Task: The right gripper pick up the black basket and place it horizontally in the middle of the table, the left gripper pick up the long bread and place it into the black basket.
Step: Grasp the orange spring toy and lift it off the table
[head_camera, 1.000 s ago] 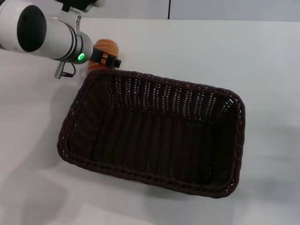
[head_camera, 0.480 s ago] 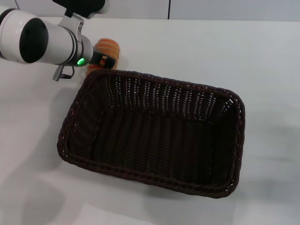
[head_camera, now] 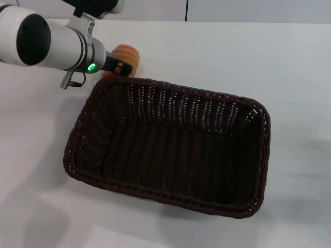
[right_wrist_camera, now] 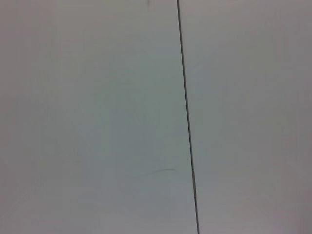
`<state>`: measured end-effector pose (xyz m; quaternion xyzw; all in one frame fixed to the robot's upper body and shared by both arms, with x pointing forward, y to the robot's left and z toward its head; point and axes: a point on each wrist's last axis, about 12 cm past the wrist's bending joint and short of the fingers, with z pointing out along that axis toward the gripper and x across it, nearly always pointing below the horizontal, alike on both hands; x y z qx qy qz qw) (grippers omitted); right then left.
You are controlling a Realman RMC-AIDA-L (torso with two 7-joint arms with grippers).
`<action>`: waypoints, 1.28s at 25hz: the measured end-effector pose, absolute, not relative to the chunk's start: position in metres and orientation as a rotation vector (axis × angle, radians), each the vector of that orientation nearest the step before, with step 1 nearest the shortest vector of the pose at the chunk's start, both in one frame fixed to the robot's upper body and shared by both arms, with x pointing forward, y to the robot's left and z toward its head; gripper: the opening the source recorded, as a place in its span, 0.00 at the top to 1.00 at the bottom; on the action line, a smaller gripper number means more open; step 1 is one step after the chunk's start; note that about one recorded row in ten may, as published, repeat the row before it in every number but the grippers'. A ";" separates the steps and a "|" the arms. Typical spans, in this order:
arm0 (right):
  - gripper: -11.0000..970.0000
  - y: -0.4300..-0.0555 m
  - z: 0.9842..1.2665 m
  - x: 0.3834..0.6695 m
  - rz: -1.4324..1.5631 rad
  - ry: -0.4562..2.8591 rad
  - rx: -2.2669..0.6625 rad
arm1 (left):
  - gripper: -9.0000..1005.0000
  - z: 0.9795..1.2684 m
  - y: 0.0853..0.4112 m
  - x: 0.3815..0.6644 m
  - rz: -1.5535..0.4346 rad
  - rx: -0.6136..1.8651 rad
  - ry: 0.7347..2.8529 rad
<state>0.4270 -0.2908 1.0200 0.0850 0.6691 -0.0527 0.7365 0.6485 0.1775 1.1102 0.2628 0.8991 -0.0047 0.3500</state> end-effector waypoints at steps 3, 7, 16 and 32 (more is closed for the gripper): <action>0.14 -0.292 1.020 0.427 -0.118 1.469 0.188 | 0.58 1.111 0.176 0.648 -0.014 0.685 2.329; 0.14 -0.293 1.020 0.427 -0.122 1.468 0.191 | 0.48 1.111 0.175 0.648 -0.015 0.688 2.327; 0.14 -0.292 1.020 0.429 -0.119 1.469 0.184 | 0.32 1.110 0.176 0.647 -0.008 0.698 2.338; 0.14 -0.292 1.020 0.428 -0.118 1.469 0.180 | 0.20 1.102 0.172 0.645 0.027 0.765 2.350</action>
